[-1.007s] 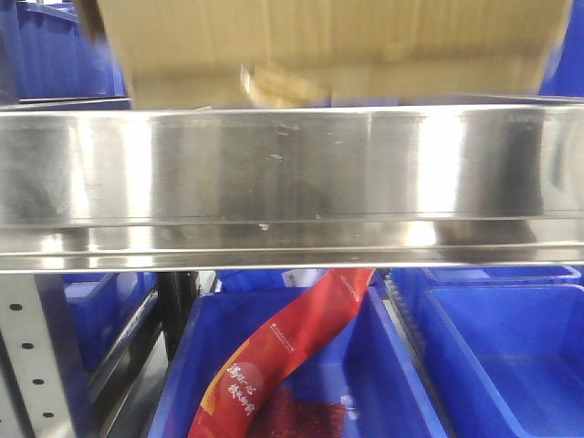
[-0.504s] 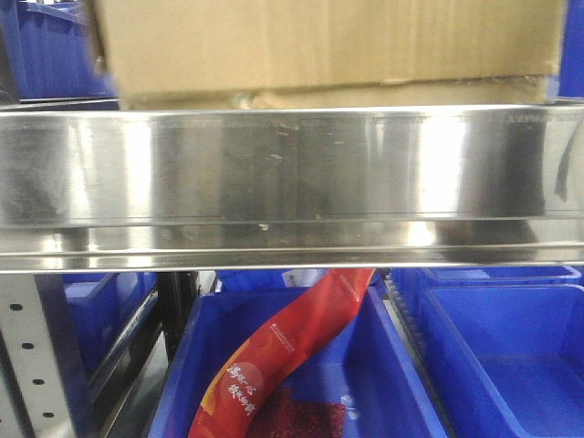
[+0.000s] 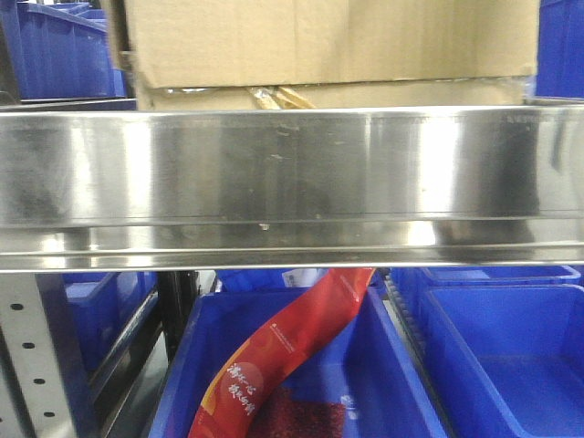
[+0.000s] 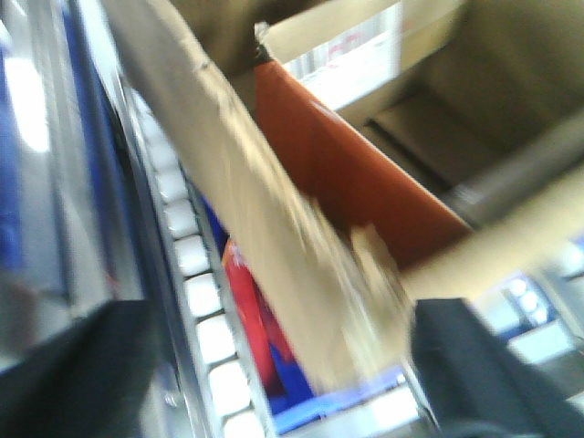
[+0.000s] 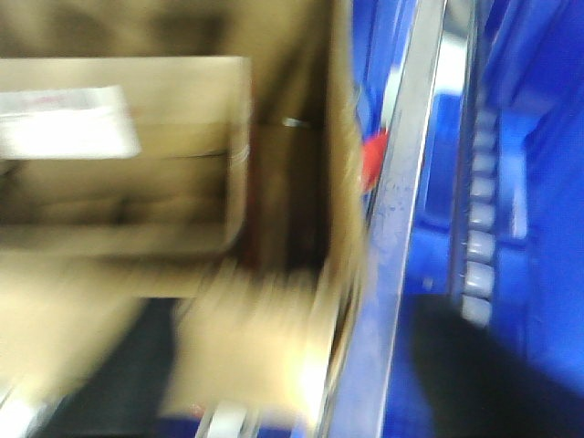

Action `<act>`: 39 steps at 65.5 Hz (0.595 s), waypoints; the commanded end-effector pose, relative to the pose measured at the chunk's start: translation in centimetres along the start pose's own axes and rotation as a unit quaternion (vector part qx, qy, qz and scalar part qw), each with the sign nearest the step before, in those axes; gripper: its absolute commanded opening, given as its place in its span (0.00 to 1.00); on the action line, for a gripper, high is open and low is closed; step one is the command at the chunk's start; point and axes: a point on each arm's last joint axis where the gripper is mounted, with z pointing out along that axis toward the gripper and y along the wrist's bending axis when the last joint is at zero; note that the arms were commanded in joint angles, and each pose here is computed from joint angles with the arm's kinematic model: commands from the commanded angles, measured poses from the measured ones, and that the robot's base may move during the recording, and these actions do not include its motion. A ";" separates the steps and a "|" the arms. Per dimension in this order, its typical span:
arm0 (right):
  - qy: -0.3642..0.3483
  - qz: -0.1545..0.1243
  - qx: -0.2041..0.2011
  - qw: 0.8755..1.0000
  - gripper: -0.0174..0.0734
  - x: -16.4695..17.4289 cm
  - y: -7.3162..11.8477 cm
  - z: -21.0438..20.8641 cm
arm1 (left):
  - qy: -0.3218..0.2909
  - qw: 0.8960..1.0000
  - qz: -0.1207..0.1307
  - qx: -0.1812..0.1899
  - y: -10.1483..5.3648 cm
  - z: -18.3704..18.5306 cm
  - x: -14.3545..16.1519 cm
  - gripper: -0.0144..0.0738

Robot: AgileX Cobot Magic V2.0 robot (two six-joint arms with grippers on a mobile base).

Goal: Stack two boxes on right shelf middle
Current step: 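Lower the stacked boxes onto the middle shelf with both grippers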

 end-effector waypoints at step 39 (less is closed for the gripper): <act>-0.164 -0.018 0.065 0.984 0.02 16.3 0.4 -4.2 | -0.247 0.968 0.045 -0.007 1.9 -4.8 16.2 0.04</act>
